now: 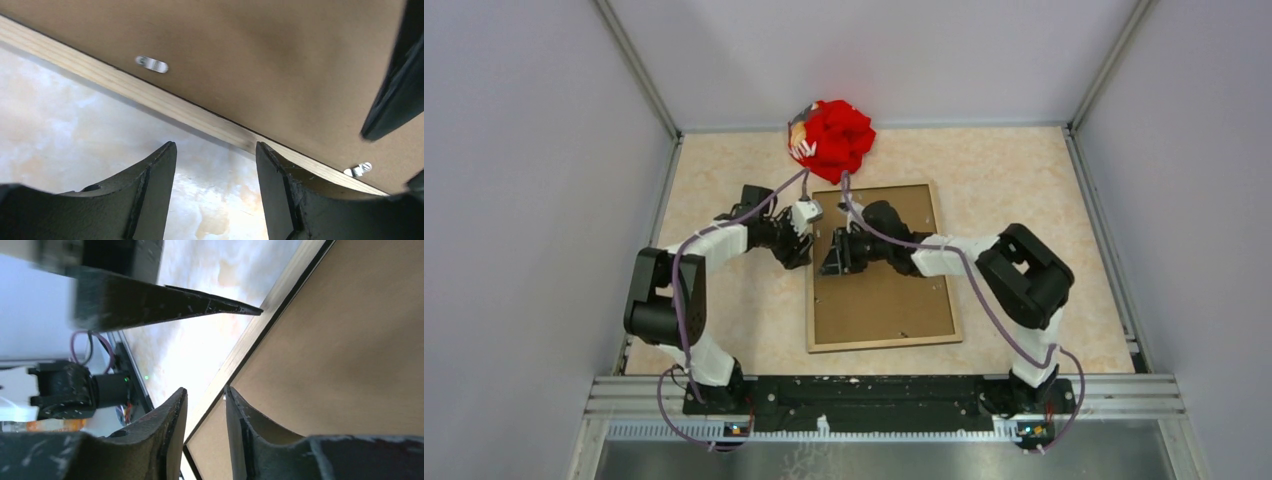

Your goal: Put the photo into the frame

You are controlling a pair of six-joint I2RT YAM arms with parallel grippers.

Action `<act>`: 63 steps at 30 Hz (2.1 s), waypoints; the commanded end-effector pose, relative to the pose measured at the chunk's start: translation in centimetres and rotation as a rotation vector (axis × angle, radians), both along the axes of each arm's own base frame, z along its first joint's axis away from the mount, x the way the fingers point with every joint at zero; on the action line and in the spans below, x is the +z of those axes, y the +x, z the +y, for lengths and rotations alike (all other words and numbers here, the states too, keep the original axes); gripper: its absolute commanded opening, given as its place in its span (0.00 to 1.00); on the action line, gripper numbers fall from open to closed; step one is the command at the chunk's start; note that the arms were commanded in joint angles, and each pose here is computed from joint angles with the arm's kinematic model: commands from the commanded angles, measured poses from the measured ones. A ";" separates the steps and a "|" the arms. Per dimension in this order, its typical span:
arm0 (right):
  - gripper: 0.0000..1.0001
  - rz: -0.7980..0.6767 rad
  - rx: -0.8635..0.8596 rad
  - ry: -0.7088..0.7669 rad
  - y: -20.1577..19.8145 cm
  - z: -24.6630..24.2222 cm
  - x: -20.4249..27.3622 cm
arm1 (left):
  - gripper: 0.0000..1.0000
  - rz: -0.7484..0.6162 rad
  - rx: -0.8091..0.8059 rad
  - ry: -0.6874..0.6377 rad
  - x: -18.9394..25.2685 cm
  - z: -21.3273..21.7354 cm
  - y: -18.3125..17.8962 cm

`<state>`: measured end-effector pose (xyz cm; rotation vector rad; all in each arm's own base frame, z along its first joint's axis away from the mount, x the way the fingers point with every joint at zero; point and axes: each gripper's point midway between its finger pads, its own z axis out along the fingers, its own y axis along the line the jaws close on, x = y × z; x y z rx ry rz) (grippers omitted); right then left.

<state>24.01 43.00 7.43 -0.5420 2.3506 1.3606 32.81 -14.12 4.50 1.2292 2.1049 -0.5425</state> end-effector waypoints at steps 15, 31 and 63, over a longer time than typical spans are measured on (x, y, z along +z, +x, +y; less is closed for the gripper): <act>0.40 -0.074 -0.250 0.033 12.5 -3.5 1.1 | 0.63 0.058 0.122 -0.136 0.8 -0.3 5.6; 0.28 -0.060 -0.220 0.014 15.8 -0.7 -1.8 | 0.39 0.095 0.123 -0.137 -1.0 -0.3 4.9; 0.21 -0.014 -0.142 0.038 14.9 2.3 -3.6 | 0.25 0.096 0.132 -0.115 -1.3 0.1 4.8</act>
